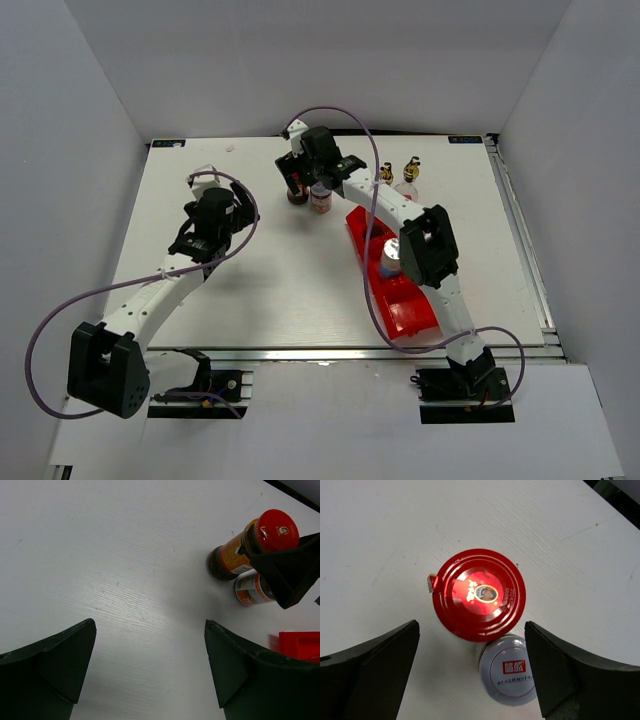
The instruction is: Organize the condiment bottles
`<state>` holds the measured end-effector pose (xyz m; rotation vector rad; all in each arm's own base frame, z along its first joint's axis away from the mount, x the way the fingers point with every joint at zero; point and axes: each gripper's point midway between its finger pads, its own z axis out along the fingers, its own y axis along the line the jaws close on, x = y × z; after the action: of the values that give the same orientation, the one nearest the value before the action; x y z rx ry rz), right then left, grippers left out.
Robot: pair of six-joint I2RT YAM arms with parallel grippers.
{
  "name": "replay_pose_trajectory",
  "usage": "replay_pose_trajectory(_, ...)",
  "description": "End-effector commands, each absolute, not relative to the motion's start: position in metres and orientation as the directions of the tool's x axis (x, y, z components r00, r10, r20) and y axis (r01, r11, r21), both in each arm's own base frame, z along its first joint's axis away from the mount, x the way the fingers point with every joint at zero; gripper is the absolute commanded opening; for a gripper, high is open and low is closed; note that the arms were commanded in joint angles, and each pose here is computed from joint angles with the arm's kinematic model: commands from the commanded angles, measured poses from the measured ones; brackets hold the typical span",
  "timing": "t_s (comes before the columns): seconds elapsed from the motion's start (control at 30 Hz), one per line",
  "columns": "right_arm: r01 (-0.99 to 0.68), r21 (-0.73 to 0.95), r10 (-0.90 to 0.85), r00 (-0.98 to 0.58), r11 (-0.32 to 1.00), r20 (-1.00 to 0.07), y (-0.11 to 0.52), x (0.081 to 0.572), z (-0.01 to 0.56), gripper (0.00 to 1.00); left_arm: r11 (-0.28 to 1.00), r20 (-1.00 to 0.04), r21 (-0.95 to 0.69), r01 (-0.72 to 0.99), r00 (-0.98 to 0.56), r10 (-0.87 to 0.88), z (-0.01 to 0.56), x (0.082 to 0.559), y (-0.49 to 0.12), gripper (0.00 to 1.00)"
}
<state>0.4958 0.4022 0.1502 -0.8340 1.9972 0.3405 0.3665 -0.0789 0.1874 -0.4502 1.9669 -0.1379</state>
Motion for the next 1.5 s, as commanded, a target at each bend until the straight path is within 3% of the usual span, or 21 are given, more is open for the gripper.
replay_pose_trajectory(0.0, -0.696, -0.108, -0.362, -0.230, 0.710, -0.903, 0.420, 0.517, 0.186, 0.89, 0.916, -0.870, -0.309, -0.256, -0.314, -0.381, 0.207, 0.376, -0.076, 0.98)
replay_pose_trajectory(0.1, -0.706, -0.118, -0.362, -0.206, 0.698, -0.909, 0.428, 0.526, 0.170, 0.89, 0.915, -0.871, -0.303, -0.265, -0.312, -0.379, 0.207, 0.377, -0.074, 0.98)
replay_pose_trajectory(0.43, -0.719, -0.104, -0.292, -0.142, 0.687, -0.946, 0.446, 0.543, 0.171, 0.71, 0.917, -0.874, -0.285, -0.279, -0.316, -0.368, 0.204, 0.378, -0.071, 0.98)
replay_pose_trajectory(0.57, -0.751, -0.082, -0.268, -0.130, 0.655, -0.955, 0.453, 0.535, 0.178, 0.41, 0.918, -0.873, -0.284, -0.278, -0.320, -0.367, 0.203, 0.378, -0.071, 0.98)
replay_pose_trajectory(0.67, -0.780, -0.090, -0.281, -0.114, 0.619, -0.953, 0.453, 0.523, 0.191, 0.26, 0.917, -0.872, -0.281, -0.282, -0.323, -0.367, 0.203, 0.377, -0.070, 0.98)
replay_pose_trajectory(0.9, -0.855, -0.150, -0.220, 0.043, 0.497, -0.975, 0.449, 0.441, 0.298, 0.13, 0.909, -0.875, -0.279, -0.308, -0.307, -0.373, 0.205, 0.370, -0.063, 0.98)
replay_pose_trajectory(0.97, -0.865, -0.156, -0.247, 0.039, 0.477, -0.968, 0.443, 0.420, 0.292, 0.09, 0.906, -0.876, -0.288, -0.311, -0.297, -0.381, 0.208, 0.367, -0.061, 0.98)
replay_pose_trajectory(1.0, -0.866, -0.166, -0.223, 0.065, 0.472, -0.973, 0.438, 0.401, 0.317, 0.09, 0.903, -0.874, -0.291, -0.316, -0.295, -0.385, 0.209, 0.366, -0.060, 0.98)
replay_pose_trajectory(1.03, -0.873, -0.151, -0.247, 0.036, 0.464, -0.968, 0.433, 0.390, 0.299, 0.08, 0.900, -0.877, -0.296, -0.320, -0.283, -0.389, 0.214, 0.365, -0.059, 0.98)
replay_pose_trajectory(1.1, -0.872, -0.145, -0.191, 0.061, 0.467, -0.980, 0.419, 0.363, 0.328, 0.08, 0.899, -0.880, -0.302, -0.316, -0.271, -0.391, 0.219, 0.364, -0.057, 0.98)
replay_pose_trajectory(1.13, -0.880, -0.114, -0.217, 0.012, 0.462, -0.976, 0.411, 0.352, 0.304, 0.08, 0.899, -0.880, -0.310, -0.308, -0.265, -0.394, 0.222, 0.363, -0.058, 0.98)
replay_pose_trajectory(1.17, -0.882, -0.098, -0.177, 0.017, 0.461, -0.984, 0.402, 0.332, 0.324, 0.06, 0.898, -0.882, -0.324, -0.297, -0.249, -0.400, 0.228, 0.363, -0.059, 0.98)
replay_pose_trajectory(1.3, -0.883, -0.003, -0.151, -0.077, 0.469, -0.986, 0.367, 0.278, 0.310, 0.05, 0.899, -0.880, -0.349, -0.263, -0.238, -0.411, 0.233, 0.363, -0.064, 0.98)
replay_pose_trajectory(1.33, -0.883, 0.024, -0.180, -0.122, 0.469, -0.976, 0.359, 0.265, 0.285, 0.04, 0.902, -0.878, -0.353, -0.250, -0.245, -0.411, 0.232, 0.364, -0.067, 0.98)
replay_pose_trajectory(1.47, -0.829, 0.121, -0.174, -0.254, 0.546, -0.951, 0.313, 0.223, 0.265, 0.04, 0.904, -0.873, -0.362, -0.227, -0.258, -0.414, 0.231, 0.366, -0.072, 0.98)
